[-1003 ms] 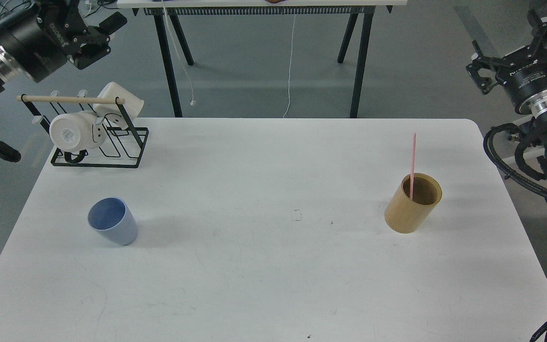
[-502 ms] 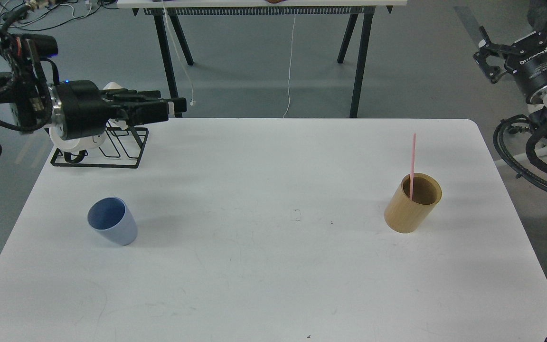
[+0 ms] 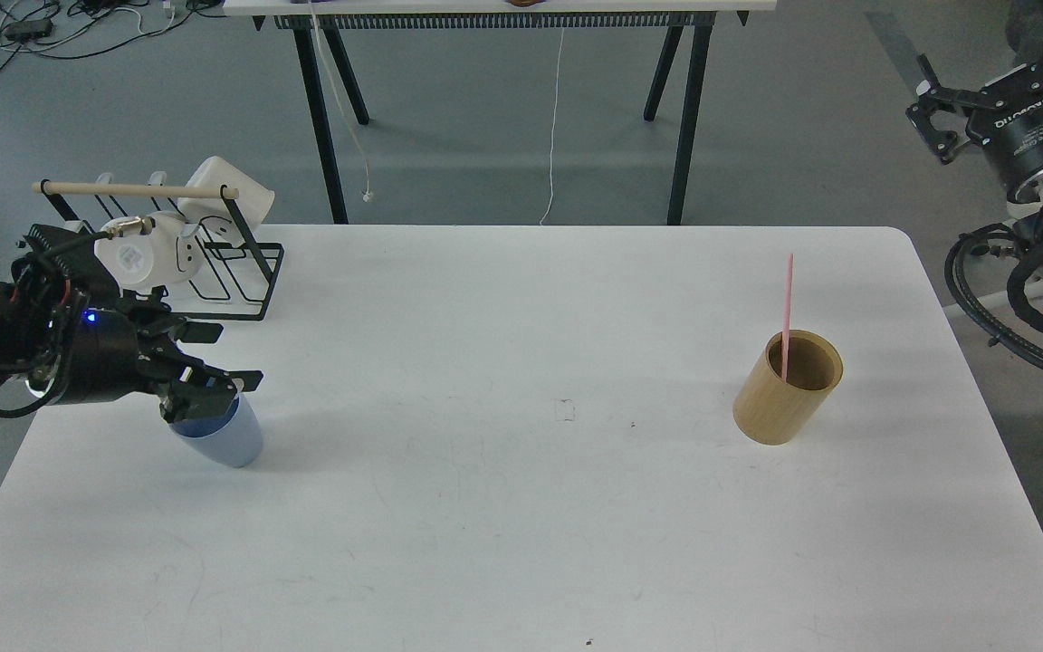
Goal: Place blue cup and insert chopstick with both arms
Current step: 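Lower the left gripper and grasp the light blue cup, then carry the blue cup toward the table center and set it down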
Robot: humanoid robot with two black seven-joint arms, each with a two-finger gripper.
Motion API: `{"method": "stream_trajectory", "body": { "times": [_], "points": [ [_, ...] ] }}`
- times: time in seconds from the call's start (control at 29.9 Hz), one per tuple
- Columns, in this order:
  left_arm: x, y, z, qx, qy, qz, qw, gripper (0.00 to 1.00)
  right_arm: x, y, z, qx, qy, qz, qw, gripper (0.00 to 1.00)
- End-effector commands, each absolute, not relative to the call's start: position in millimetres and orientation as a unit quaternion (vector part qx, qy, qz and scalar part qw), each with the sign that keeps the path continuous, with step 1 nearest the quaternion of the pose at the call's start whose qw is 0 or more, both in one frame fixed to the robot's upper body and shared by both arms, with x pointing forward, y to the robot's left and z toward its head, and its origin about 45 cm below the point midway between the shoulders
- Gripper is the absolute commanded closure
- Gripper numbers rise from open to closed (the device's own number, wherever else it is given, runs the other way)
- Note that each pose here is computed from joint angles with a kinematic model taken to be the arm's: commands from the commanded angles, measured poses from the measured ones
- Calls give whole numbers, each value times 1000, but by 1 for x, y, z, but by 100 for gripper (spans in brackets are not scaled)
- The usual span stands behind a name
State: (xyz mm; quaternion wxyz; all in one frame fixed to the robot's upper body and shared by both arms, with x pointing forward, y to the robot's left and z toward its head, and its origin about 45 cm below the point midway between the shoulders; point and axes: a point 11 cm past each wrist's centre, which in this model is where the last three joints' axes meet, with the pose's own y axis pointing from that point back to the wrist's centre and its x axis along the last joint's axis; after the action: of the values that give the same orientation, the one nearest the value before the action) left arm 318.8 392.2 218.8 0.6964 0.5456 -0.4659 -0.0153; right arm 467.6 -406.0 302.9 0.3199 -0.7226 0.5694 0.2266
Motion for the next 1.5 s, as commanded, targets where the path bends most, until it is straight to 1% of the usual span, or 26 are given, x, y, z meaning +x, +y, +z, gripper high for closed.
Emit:
{"method": "stream_trajectory", "body": {
  "times": [0.0, 0.07, 0.17, 0.27, 0.3, 0.43, 0.47, 0.5, 0.53, 0.57, 0.9, 1.0, 1.17, 1.3, 1.47],
  "points": [
    [316, 417, 204, 567, -452, -8, 688, 25, 468, -402, 305, -726, 565, 226, 321, 1],
    [315, 429, 193, 580, -441, -5, 685, 30, 468, -400, 308, -729, 560, 224, 322, 1],
    [323, 434, 179, 587, -437, 4, 682, 33, 468, -400, 309, -731, 559, 223, 322, 1],
    [327, 439, 172, 595, -431, 11, 679, 38, 468, -400, 309, -730, 559, 222, 323, 1],
    [328, 439, 172, 595, -431, 12, 678, 43, 467, -401, 309, -730, 560, 222, 322, 1],
    [328, 438, 171, 593, -433, 12, 679, 67, 467, -401, 309, -730, 561, 222, 322, 1],
    [327, 439, 171, 594, -431, 11, 679, 74, 467, -401, 309, -730, 561, 222, 322, 1],
    [327, 439, 171, 596, -427, 10, 680, 85, 467, -401, 309, -730, 561, 222, 322, 1],
    [326, 440, 171, 597, -426, 9, 680, 91, 467, -401, 309, -730, 561, 222, 322, 1],
    [326, 440, 170, 597, -425, 9, 680, 93, 467, -401, 308, -729, 561, 223, 322, 1],
    [324, 437, 158, 599, -418, -4, 683, 94, 465, -407, 307, -727, 566, 221, 319, 1],
    [327, 434, 158, 596, -423, 0, 683, 97, 465, -407, 306, -727, 566, 222, 319, 1],
    [338, 429, 172, 589, -439, 12, 679, 99, 464, -410, 308, -726, 569, 219, 318, 1],
    [354, 424, 194, 585, -460, 23, 668, 100, 464, -411, 308, -726, 569, 218, 318, 1],
    [363, 394, 212, 561, -479, 10, 675, 100, 464, -412, 309, -726, 570, 217, 318, 1]
  ]
}}
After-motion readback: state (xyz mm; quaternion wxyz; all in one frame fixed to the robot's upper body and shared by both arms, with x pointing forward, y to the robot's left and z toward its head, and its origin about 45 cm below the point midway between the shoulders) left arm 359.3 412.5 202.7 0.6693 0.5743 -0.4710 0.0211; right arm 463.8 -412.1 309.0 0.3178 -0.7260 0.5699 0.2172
